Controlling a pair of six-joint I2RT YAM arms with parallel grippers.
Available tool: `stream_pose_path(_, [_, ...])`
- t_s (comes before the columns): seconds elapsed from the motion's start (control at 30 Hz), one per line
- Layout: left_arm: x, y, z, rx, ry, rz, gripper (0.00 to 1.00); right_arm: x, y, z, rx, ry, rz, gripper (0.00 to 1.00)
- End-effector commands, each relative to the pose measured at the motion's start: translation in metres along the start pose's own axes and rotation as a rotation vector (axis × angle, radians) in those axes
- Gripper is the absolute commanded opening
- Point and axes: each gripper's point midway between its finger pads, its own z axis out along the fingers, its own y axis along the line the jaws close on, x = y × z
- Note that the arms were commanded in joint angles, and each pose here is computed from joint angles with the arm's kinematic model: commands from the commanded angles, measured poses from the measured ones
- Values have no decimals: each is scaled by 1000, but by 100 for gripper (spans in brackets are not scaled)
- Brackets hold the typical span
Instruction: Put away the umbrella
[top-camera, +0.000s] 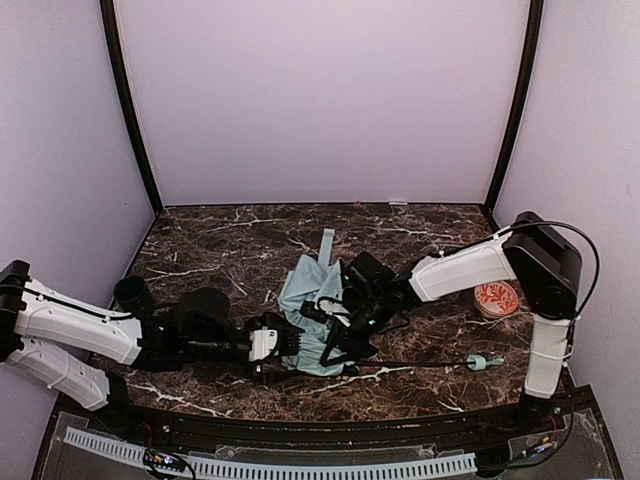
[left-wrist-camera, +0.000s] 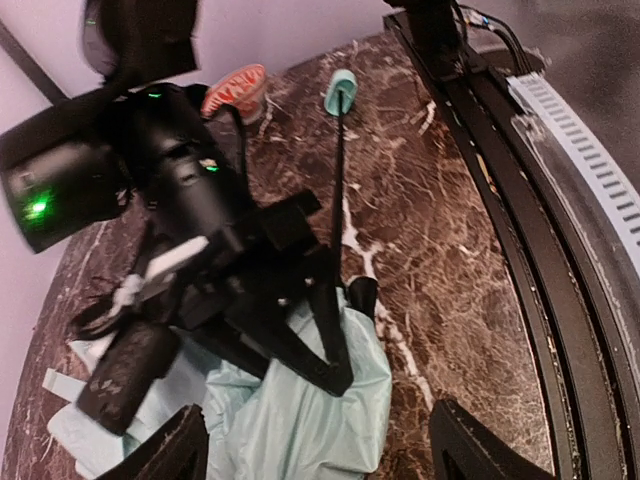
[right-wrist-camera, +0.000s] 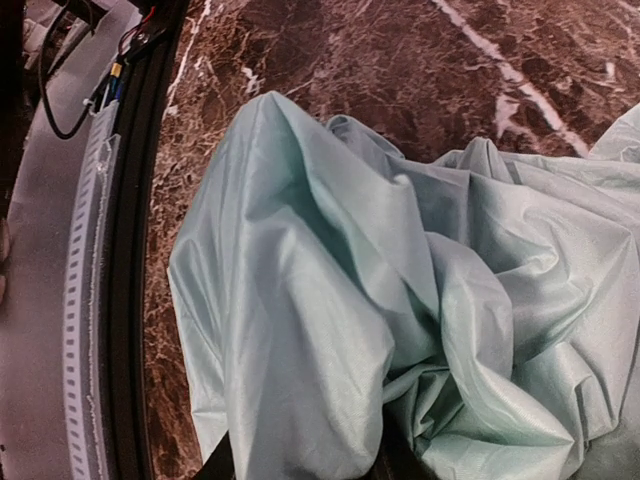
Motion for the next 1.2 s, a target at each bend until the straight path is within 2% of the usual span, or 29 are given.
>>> stream_pose_path(0.0, [34, -23, 19, 101, 187, 238, 80, 61, 21, 13, -149, 206, 223, 28])
stream_pose_path(0.13, [57, -30, 35, 117, 294, 319, 81, 64, 29, 13, -204, 224, 239, 27])
stream_pose_path(0.3, [82, -27, 43, 84, 382, 313, 82, 58, 35, 12, -244, 196, 231, 28])
stream_pose_path(0.43, [109, -24, 48, 68, 496, 306, 79, 38, 31, 9, -229, 163, 200, 31])
stream_pose_path(0.63, [123, -37, 48, 130, 558, 245, 54, 11, 21, -6, -193, 73, 175, 41])
stream_pose_path(0.8, [132, -58, 40, 250, 609, 186, 41, 0, 6, -26, -115, 24, 188, 52])
stream_pose_path(0.93, [134, -69, 41, 331, 645, 111, 27, -17, -8, -61, -11, -76, 189, 55])
stream_pose_path(1.17, [135, -77, 41, 443, 688, -114, 18, -21, -5, -108, 180, -197, 129, 57])
